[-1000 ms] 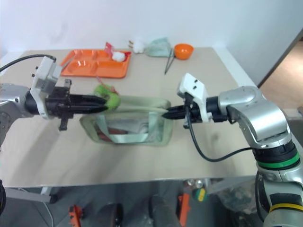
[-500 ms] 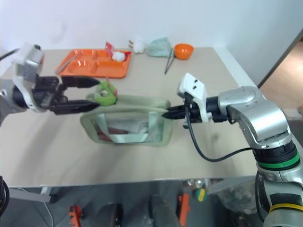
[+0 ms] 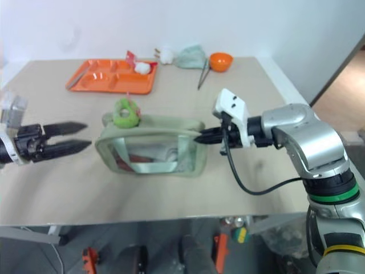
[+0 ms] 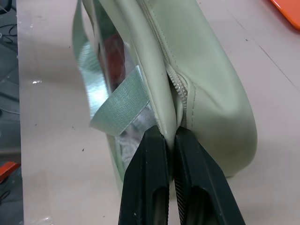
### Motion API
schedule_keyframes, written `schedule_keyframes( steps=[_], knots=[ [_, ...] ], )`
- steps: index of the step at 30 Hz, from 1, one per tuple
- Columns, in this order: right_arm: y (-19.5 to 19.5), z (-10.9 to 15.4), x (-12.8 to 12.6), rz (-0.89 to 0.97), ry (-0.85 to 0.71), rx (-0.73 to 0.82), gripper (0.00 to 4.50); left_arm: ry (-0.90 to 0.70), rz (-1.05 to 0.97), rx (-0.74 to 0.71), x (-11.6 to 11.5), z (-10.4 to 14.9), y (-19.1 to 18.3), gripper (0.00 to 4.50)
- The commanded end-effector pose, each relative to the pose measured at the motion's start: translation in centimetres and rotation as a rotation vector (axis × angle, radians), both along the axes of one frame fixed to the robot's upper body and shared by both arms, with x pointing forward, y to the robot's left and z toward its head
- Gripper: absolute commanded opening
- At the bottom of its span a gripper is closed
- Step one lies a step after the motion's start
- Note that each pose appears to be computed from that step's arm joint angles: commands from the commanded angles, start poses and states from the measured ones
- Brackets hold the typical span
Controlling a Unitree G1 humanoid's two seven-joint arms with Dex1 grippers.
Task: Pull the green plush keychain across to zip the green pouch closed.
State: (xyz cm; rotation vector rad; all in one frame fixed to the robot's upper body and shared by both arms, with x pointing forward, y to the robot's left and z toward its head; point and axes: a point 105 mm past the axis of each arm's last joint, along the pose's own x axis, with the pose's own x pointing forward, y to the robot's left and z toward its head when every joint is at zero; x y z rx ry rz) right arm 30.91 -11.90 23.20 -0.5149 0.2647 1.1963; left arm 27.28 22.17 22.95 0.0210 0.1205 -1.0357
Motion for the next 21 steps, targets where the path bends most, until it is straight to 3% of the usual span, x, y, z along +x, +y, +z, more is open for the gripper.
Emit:
schedule_keyframes(
  steps=[1, 10, 11, 21],
  knots=[
    [0.7, 0.6, -0.1, 0.033, -0.021, 0.005, 0.00, 0.000, -0.031, 0.045, -0.1, -1.1, -0.9, 4.24],
    [0.7, 0.7, -0.3, 0.034, -0.022, 0.001, 0.00, 0.016, -0.090, 0.039, 0.2, -1.9, -2.7, 4.24],
    [0.6, 0.7, -0.4, 0.033, -0.022, 0.000, 0.00, 0.012, -0.087, 0.031, 0.3, -1.8, -2.8, 3.73],
    [0.3, 0.5, -0.5, 0.015, -0.019, -0.004, 0.00, -0.016, -0.093, 0.008, 0.9, -1.0, -3.2, 0.44]
  ],
)
